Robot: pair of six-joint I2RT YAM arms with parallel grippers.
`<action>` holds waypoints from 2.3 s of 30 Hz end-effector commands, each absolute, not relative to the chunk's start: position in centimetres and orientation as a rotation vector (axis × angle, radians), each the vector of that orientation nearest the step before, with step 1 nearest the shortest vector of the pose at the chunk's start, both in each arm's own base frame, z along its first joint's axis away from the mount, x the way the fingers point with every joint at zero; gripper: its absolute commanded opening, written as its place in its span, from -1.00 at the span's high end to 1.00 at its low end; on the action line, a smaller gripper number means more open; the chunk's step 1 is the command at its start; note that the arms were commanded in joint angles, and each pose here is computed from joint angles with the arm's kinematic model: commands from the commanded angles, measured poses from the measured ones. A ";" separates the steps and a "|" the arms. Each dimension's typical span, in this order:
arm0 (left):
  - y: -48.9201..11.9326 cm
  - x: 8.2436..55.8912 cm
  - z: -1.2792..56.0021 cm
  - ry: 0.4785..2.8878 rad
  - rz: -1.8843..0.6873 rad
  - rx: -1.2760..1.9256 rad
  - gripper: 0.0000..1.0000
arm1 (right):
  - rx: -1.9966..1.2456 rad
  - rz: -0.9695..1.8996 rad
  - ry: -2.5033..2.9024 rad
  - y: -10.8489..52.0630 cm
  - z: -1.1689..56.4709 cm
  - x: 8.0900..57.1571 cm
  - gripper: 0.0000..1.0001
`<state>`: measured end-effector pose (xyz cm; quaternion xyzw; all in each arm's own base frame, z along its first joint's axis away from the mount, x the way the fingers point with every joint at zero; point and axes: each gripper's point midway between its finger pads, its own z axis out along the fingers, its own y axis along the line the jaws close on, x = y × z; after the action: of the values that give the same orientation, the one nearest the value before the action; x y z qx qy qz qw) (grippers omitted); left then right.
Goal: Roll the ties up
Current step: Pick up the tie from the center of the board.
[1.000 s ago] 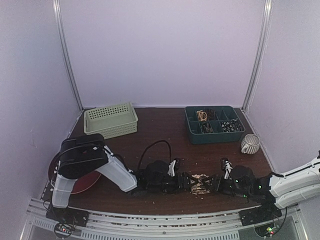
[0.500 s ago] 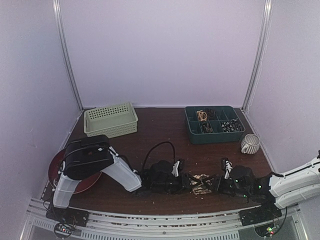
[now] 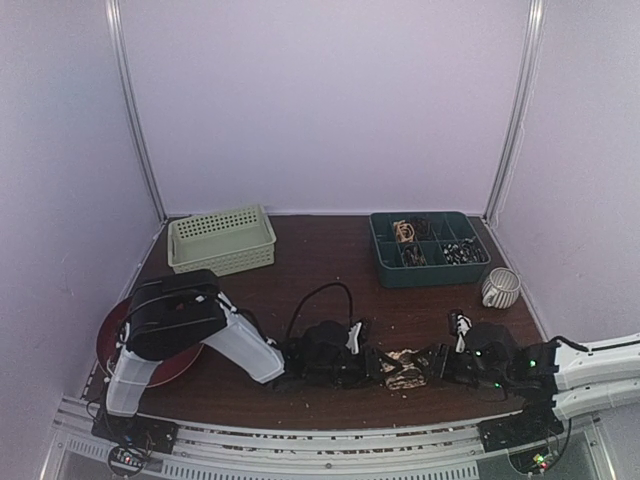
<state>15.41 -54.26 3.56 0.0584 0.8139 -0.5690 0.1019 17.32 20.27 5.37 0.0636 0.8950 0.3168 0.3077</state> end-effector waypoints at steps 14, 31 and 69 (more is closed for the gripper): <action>-46.3 19.1 3.4 2.416 -1.342 0.213 0.30 | 0.058 0.965 2.471 25.2 2.3 16.7 0.26; -46.6 16.4 4.5 2.359 -1.692 0.168 0.03 | 0.038 0.959 2.506 27.1 0.1 16.9 0.34; -42.9 12.2 8.3 1.564 -1.353 1.185 0.51 | -0.772 1.100 1.965 31.8 13.0 13.3 -1.00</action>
<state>12.45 -43.55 5.00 0.3963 0.6824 -0.5426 0.2877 14.68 30.27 11.97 -0.2526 0.8045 0.4054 0.3531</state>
